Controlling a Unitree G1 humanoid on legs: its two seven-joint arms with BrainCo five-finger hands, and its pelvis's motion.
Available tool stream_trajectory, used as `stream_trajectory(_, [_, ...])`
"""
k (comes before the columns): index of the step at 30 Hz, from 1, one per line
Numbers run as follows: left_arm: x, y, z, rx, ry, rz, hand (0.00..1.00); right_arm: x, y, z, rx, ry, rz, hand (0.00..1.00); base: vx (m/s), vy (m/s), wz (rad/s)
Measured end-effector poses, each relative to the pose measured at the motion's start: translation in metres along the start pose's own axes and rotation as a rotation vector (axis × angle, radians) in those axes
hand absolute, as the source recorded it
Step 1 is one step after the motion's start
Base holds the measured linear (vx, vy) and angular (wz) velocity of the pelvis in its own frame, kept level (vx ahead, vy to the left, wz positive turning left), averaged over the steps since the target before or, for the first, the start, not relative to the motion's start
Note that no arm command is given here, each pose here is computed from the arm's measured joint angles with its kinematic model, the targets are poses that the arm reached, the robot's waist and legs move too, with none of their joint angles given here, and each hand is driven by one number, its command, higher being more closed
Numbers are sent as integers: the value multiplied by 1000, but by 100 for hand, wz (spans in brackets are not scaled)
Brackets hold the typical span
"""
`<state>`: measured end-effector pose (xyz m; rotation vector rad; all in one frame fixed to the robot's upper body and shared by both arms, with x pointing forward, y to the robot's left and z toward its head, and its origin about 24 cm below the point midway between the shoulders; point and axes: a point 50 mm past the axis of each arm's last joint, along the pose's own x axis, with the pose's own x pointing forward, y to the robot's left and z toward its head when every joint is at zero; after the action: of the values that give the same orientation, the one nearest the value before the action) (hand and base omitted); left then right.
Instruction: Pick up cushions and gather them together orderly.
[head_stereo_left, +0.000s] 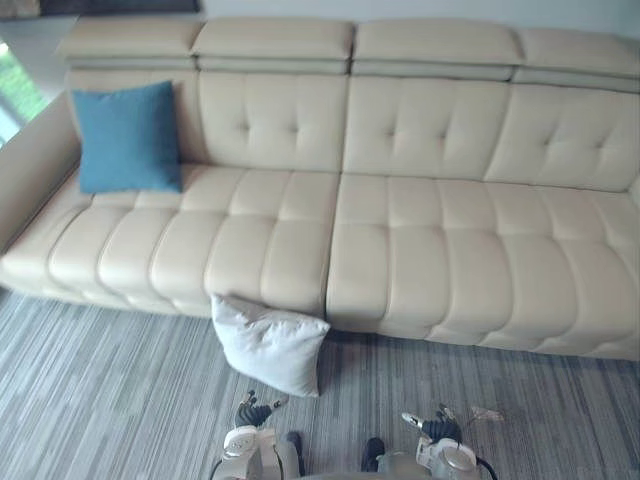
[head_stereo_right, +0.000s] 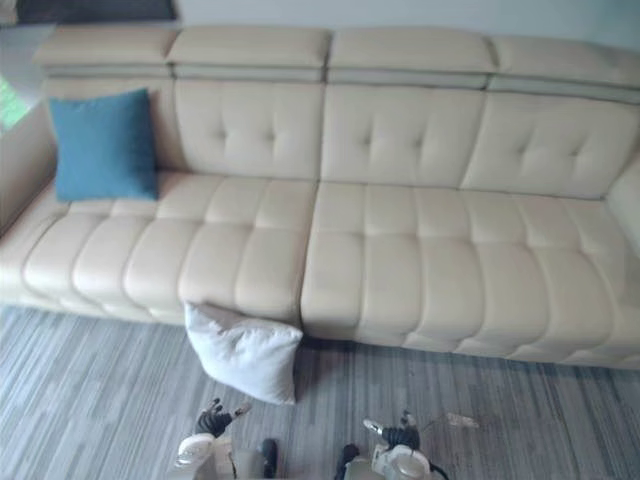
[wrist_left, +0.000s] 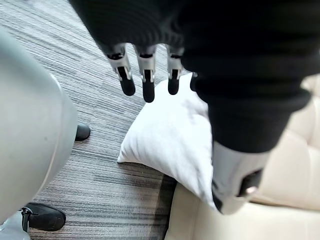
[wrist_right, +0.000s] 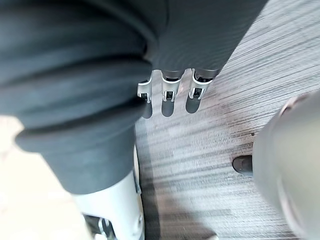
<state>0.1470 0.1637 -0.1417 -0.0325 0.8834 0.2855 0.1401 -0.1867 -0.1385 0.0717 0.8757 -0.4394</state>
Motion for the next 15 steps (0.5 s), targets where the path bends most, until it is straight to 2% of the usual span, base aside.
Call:
stream_trajectory(4, [0,0,0,66,-7,-17,0,2,-8,0,-9,5,-25,0,9,213,60])
stream_trajectory(8, [2,14,-7,214,11,-22,0,3,-1,-2,-33,34,-2,0,68,252,23])
stream_trajectory(12, [3,17,-4,255,-1,-23,0,5,-3,-2,-58,49,-8,0,106,213,4])
stream_trajectory(15, [3,27,-7,241,18,9,0,5,8,2,-57,37,21,0,125,89,-2])
